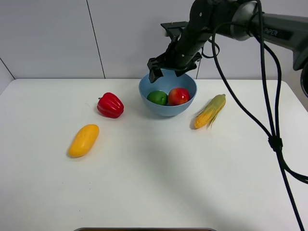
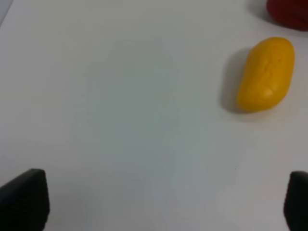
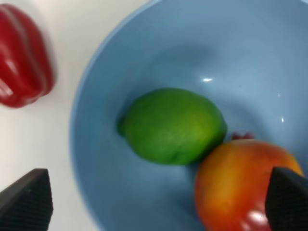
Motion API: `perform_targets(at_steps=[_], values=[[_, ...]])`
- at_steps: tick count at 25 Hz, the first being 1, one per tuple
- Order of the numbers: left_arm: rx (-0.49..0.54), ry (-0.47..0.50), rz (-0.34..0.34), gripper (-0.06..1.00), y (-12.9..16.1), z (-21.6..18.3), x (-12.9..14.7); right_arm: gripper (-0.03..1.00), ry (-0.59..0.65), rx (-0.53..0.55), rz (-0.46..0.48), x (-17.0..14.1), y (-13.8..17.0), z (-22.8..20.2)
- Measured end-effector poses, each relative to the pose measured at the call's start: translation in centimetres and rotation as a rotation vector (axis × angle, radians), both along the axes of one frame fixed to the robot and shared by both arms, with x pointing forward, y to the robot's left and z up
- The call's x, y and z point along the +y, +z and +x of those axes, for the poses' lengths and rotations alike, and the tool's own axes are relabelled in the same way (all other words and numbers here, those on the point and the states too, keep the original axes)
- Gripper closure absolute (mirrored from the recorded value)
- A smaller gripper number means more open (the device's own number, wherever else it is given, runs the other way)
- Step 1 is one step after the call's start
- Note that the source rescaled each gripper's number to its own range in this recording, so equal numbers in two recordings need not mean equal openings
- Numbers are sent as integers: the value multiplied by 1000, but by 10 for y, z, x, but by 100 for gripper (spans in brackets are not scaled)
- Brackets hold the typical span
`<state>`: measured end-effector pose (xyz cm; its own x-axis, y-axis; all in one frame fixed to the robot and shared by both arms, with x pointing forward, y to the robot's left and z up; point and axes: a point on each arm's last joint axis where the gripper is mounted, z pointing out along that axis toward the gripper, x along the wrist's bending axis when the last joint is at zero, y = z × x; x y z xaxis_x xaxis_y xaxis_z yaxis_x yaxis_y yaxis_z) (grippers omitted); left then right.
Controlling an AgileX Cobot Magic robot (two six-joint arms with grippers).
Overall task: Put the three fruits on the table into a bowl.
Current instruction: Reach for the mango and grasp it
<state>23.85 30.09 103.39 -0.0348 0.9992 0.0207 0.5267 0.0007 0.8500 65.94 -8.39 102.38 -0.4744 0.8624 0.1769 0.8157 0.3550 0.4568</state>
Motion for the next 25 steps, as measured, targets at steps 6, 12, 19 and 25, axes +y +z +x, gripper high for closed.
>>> perform_targets(at_steps=[6, 12, 19, 25], values=[[0, 0, 0, -6, 0, 0, 0, 31, 13, 56, -58, -7, 41, -10], [0, 0, 0, -6, 0, 0, 0, 31, -40, -84, -100, -26, 98, -29], [0, 0, 0, -6, 0, 0, 0, 31, -76, -192, -102, -54, 153, -76], [0, 0, 0, -6, 0, 0, 0, 32, -125, -214, -149, -87, 168, -133]])
